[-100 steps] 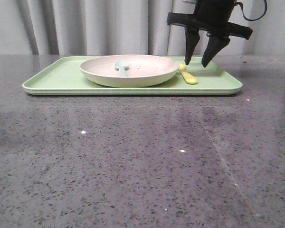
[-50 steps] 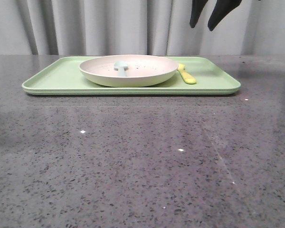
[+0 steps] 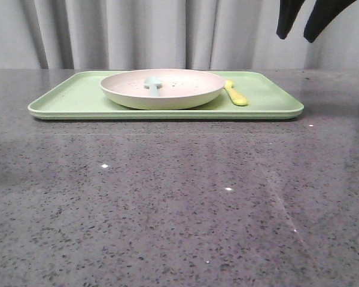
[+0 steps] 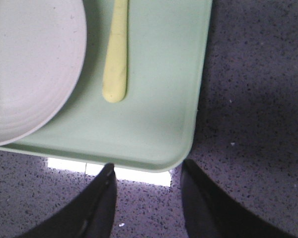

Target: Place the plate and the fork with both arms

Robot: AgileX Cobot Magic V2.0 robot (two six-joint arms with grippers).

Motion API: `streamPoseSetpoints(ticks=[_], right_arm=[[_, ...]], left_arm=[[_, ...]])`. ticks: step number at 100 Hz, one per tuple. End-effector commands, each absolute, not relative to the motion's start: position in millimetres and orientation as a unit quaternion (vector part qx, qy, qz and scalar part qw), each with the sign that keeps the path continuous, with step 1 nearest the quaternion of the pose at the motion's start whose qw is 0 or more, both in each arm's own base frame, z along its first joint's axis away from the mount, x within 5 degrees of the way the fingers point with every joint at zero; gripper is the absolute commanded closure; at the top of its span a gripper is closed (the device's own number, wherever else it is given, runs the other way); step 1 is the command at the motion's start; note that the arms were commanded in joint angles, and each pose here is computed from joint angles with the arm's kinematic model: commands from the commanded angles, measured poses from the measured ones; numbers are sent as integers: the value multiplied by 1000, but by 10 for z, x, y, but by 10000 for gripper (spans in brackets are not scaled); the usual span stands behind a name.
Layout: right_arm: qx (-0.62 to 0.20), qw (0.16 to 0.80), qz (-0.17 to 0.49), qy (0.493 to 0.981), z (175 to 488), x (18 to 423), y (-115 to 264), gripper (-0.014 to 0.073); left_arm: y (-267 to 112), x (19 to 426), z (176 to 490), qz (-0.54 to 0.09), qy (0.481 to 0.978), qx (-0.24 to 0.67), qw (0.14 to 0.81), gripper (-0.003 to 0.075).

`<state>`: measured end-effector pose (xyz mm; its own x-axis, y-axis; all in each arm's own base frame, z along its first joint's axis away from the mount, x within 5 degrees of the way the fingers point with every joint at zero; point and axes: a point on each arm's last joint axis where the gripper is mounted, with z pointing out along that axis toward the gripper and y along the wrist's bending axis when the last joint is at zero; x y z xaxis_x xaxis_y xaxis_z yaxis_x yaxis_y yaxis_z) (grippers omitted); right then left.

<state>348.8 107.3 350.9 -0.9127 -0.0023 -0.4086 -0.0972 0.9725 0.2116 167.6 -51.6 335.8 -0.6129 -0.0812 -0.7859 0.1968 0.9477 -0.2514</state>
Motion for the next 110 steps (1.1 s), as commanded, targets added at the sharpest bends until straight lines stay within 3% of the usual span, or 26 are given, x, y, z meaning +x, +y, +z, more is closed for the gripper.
streamPoseSetpoints(ticks=[1,20,33,55,65,110], right_arm=[[-28,290,129,948,3820,3280,996,265],[-23,334,136,933,3807,2970,899,266],[-21,354,135,925,3767,2763,832,279],[-24,388,127,912,3708,2465,724,566],[-26,408,124,904,3694,2335,677,665],[-41,511,107,852,3486,1587,423,662]], left_arm=[[-511,1691,3525,-169,857,25,486,471],[-509,1686,3529,-171,857,23,486,489],[-492,1629,3524,-172,849,21,499,566],[-439,1431,3497,-175,833,21,525,739],[-412,1324,3490,-176,825,22,536,741],[-333,1056,3375,-164,813,32,557,741]])
